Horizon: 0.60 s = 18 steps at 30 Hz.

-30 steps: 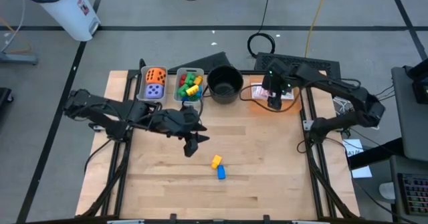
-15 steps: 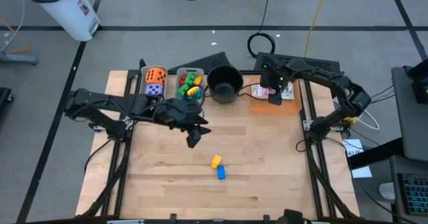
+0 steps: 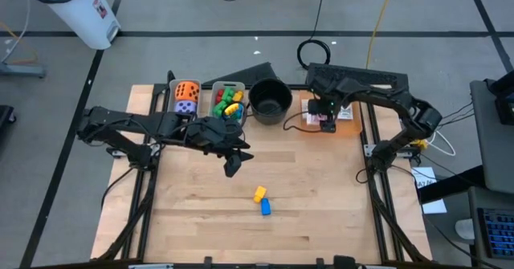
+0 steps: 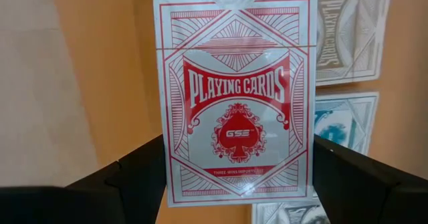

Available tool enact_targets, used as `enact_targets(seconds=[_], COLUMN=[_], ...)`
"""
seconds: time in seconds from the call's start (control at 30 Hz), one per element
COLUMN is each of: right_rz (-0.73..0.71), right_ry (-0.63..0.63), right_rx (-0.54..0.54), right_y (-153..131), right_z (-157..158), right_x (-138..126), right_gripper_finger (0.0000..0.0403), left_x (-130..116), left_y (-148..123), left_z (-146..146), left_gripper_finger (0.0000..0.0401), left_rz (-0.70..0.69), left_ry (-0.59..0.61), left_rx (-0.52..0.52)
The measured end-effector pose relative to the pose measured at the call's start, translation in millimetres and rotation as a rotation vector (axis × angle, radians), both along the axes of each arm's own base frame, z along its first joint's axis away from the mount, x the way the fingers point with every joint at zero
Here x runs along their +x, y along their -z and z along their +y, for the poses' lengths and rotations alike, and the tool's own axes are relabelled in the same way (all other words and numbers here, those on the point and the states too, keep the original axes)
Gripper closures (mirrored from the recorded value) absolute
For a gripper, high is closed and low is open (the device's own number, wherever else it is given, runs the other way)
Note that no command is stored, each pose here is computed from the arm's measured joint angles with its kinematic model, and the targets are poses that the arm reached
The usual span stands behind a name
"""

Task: Pick & Place Toys
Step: Put the red deck of cards into the orange bin

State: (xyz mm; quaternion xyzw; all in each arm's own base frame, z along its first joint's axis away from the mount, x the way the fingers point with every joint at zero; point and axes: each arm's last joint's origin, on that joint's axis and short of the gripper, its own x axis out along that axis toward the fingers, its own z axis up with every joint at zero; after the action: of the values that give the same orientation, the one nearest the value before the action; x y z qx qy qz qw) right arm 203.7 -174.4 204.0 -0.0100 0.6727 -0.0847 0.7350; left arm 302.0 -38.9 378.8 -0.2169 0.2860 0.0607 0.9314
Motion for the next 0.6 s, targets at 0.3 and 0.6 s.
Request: enact_targets(seconds=[0.3, 0.6], right_rz=[0.003, 0.006], right_ry=[-0.020, -0.020], right_rx=[0.000, 0.006], right_y=[10.8, 12.3], right_z=[5.0, 5.8], right_x=[-0.4, -1.2], right_gripper_finger=[0.0096, 0.0092], left_x=[0.0, 0.0], left_y=[0.0, 0.0], left_z=[0.0, 0.0], left_gripper_finger=[0.0210, 0.0210], left_rz=[0.000, 0.001], left_ry=[-0.001, -0.003], left_rx=[-0.003, -0.005])
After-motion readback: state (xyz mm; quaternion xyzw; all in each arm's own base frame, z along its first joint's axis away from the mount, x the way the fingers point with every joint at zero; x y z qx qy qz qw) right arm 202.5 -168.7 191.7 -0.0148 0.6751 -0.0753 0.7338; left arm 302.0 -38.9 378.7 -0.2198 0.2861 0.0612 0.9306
